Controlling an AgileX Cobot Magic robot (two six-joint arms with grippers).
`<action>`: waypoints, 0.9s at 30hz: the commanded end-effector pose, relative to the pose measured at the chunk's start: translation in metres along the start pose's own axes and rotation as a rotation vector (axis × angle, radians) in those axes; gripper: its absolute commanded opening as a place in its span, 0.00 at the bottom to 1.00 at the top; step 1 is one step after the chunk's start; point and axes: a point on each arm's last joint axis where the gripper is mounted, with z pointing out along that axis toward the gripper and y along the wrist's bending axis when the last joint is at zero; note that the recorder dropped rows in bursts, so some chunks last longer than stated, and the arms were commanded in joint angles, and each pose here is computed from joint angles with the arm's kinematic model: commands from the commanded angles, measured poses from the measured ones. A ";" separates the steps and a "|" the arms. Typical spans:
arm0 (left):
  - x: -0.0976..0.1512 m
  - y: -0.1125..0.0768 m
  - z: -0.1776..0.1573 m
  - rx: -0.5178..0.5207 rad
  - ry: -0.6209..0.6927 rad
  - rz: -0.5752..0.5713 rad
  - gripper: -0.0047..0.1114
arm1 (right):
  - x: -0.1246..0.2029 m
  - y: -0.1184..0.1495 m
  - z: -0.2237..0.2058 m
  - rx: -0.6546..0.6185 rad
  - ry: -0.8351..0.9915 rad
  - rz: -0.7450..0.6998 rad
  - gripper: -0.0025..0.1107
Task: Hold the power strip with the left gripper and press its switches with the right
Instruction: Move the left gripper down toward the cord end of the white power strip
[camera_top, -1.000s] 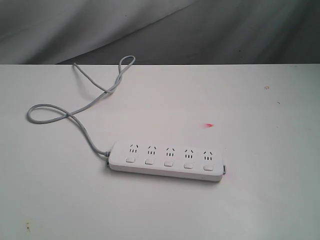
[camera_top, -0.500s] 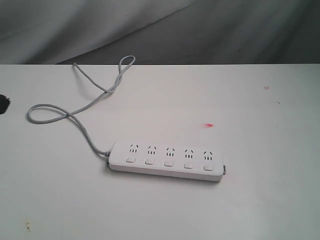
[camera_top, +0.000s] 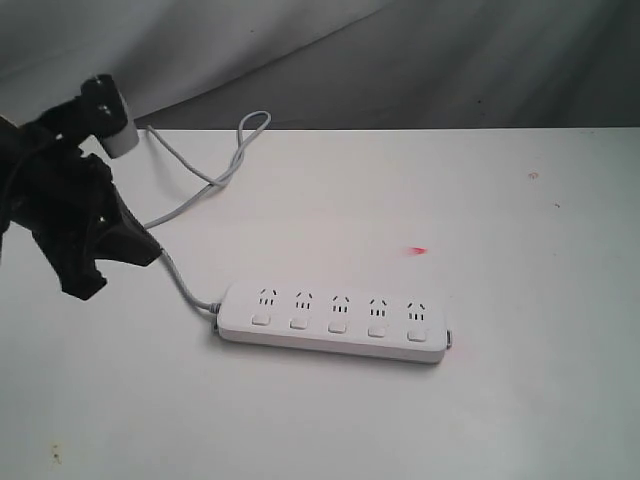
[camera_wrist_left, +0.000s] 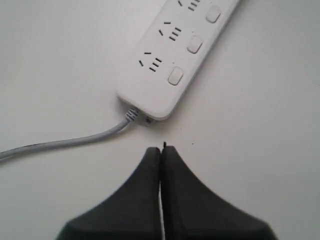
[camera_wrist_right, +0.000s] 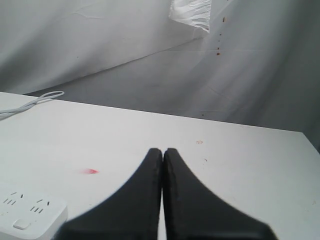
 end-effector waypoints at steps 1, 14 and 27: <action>0.003 0.016 0.025 0.000 0.008 0.022 0.04 | 0.001 0.000 0.000 0.007 0.000 -0.004 0.02; -0.010 0.013 0.032 0.057 -0.164 0.304 0.04 | 0.001 0.000 0.000 0.007 0.000 -0.004 0.02; -0.009 0.017 0.044 0.086 -0.186 0.249 0.66 | 0.001 0.000 0.000 0.007 0.000 -0.004 0.02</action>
